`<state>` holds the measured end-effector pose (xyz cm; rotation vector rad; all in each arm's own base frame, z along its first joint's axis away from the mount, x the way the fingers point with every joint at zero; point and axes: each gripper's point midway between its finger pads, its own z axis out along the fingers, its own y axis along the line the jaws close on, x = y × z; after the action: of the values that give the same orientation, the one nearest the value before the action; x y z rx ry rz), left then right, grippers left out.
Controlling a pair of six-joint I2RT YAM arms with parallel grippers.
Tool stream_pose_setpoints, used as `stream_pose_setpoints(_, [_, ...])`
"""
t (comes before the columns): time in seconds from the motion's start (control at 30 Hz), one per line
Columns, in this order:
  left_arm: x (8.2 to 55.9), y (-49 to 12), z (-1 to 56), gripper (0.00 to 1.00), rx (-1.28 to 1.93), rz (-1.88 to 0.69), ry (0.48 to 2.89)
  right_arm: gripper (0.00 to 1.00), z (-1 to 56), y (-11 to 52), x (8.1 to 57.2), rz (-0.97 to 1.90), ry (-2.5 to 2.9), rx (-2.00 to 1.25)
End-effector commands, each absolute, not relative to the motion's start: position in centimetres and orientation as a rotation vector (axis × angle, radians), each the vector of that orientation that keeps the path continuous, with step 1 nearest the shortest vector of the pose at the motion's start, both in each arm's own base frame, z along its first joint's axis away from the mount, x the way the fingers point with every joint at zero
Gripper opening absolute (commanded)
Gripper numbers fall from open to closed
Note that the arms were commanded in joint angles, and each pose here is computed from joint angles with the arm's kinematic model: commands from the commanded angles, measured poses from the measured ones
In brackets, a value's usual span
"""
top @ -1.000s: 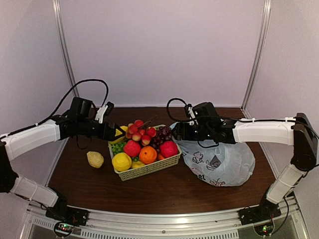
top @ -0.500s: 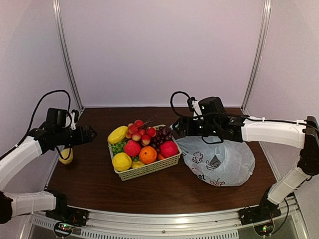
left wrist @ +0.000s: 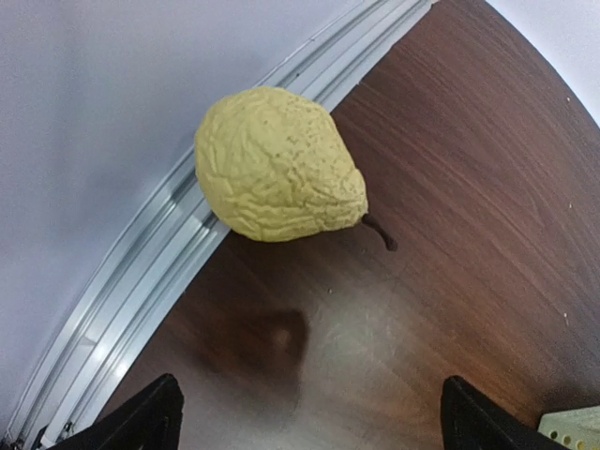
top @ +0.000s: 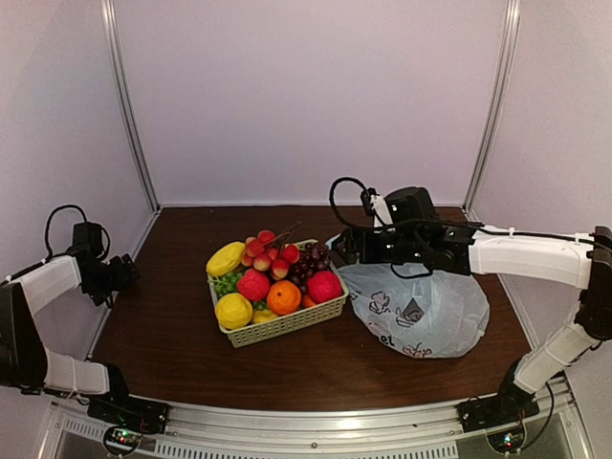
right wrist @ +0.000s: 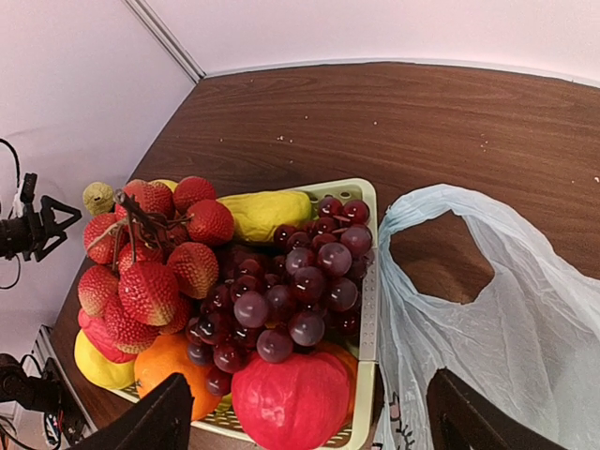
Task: Untie the knot of the plastic bag and take out the fruit
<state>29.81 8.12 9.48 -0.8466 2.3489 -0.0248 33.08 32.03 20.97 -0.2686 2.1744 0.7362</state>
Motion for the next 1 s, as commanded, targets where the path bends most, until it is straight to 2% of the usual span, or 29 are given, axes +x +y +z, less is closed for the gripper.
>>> stream_pose_setpoints(0.0, [34.7, 10.6, 11.8, 0.97, -0.805, 0.008, 2.189, 0.88, 21.4, 31.7, 32.3, 0.739, 2.167, -0.309])
stream_pose_setpoints(0.27, [39.7, 13.5, 12.6, 0.97, -0.736, 0.131, 2.159, 0.89, 22.0, 31.2, 31.9, 0.729, 2.152, -0.331])
stream_pose_setpoints(0.53, [42.1, 16.3, 10.2, 0.97, -0.777, 0.274, 2.223, 0.9, 21.3, 31.1, 31.7, 0.714, 2.16, -0.347])
stream_pose_setpoints(0.8, [46.0, 17.5, 7.5, 0.97, -0.693, 0.294, 2.303, 0.89, 21.3, 31.6, 31.9, 0.735, 2.159, -0.354])
stream_pose_setpoints(0.97, [48.1, 17.7, 6.3, 0.88, -0.644, 0.275, 2.335, 0.88, 21.4, 32.0, 32.2, 0.741, 2.158, -0.353])
